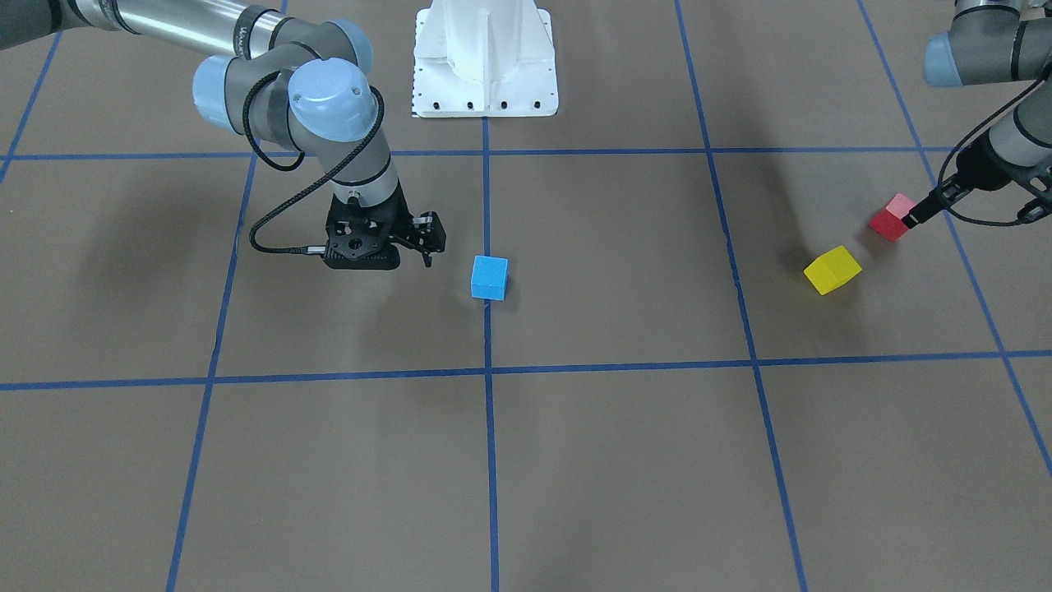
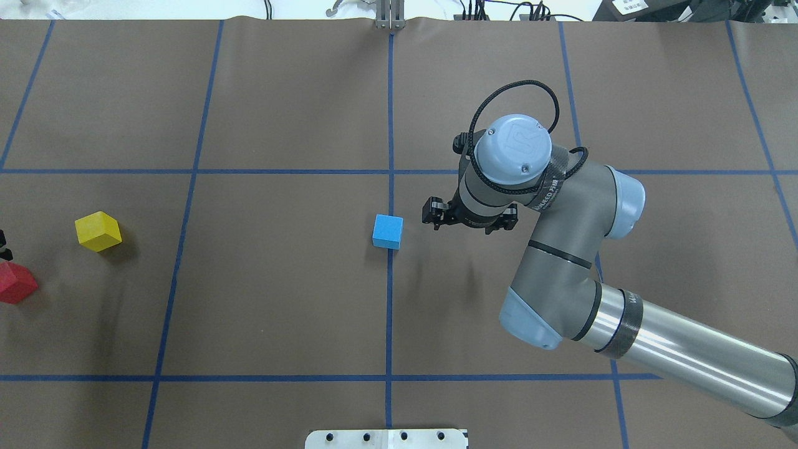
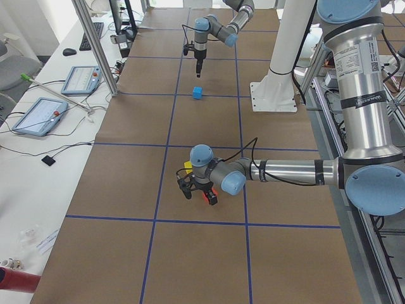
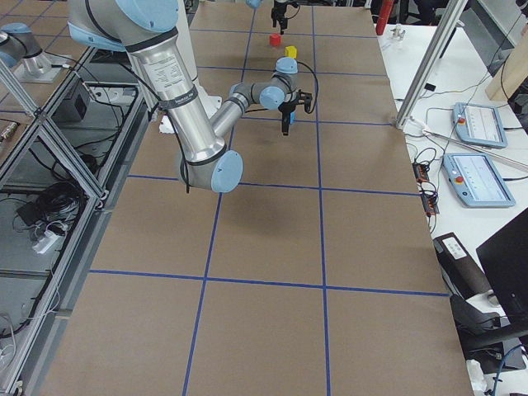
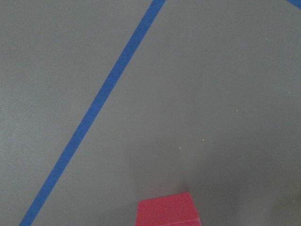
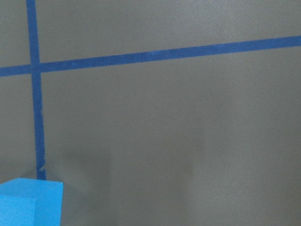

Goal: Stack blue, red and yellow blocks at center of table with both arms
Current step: 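Raise the right gripper off the blue cube while the left reaches the red cube, then grasp the red cube with the left gripper and carry it toward the blue cube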

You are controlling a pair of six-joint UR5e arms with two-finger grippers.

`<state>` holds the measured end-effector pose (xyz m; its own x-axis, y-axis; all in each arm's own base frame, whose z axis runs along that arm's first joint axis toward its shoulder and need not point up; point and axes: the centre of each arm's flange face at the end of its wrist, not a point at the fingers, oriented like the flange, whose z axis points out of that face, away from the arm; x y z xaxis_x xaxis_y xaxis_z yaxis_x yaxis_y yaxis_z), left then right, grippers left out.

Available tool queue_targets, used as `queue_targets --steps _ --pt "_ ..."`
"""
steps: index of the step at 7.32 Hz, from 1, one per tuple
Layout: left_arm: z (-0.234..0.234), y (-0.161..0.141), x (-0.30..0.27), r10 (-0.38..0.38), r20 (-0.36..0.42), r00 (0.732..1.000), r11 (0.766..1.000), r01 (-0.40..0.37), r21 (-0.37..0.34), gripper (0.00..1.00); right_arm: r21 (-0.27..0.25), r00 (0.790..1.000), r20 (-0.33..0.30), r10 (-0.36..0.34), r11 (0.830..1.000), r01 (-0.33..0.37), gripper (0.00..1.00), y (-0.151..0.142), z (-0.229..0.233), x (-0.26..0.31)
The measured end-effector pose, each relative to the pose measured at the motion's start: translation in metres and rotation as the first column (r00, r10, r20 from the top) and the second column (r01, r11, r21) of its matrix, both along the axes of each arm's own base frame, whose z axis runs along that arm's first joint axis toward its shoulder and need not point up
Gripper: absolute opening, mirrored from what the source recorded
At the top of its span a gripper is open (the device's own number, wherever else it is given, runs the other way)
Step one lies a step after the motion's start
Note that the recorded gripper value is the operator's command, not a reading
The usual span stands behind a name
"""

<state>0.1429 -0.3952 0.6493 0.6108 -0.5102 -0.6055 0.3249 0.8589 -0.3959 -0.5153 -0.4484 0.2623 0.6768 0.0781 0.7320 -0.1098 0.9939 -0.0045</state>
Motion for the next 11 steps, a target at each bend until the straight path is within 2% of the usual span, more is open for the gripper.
queue_targets --steps 6,7,8,9,11 --pt "0.020 0.009 0.015 0.033 -0.015 0.999 0.999 -0.033 0.009 0.99 0.003 1.000 0.000 0.002 1.000 -0.002 1.00 0.000 -0.002 0.001" --pt "0.019 0.009 0.019 0.038 -0.019 0.999 0.999 -0.038 0.010 0.93 0.004 1.000 0.002 0.003 1.000 -0.003 1.00 0.000 -0.003 0.002" --pt "0.018 0.010 0.022 0.046 -0.023 0.999 0.999 -0.045 0.011 0.54 0.003 1.000 0.002 0.004 1.000 -0.004 1.00 0.000 -0.002 0.004" --pt "0.017 0.011 0.027 0.057 -0.027 0.998 0.998 -0.056 0.014 0.01 0.001 1.000 0.002 0.007 1.000 -0.007 1.00 -0.001 -0.001 0.007" --pt "0.013 0.010 0.032 0.071 -0.039 0.997 0.997 -0.070 0.022 0.00 0.000 1.000 0.007 0.013 1.000 -0.013 1.00 -0.002 0.001 0.017"
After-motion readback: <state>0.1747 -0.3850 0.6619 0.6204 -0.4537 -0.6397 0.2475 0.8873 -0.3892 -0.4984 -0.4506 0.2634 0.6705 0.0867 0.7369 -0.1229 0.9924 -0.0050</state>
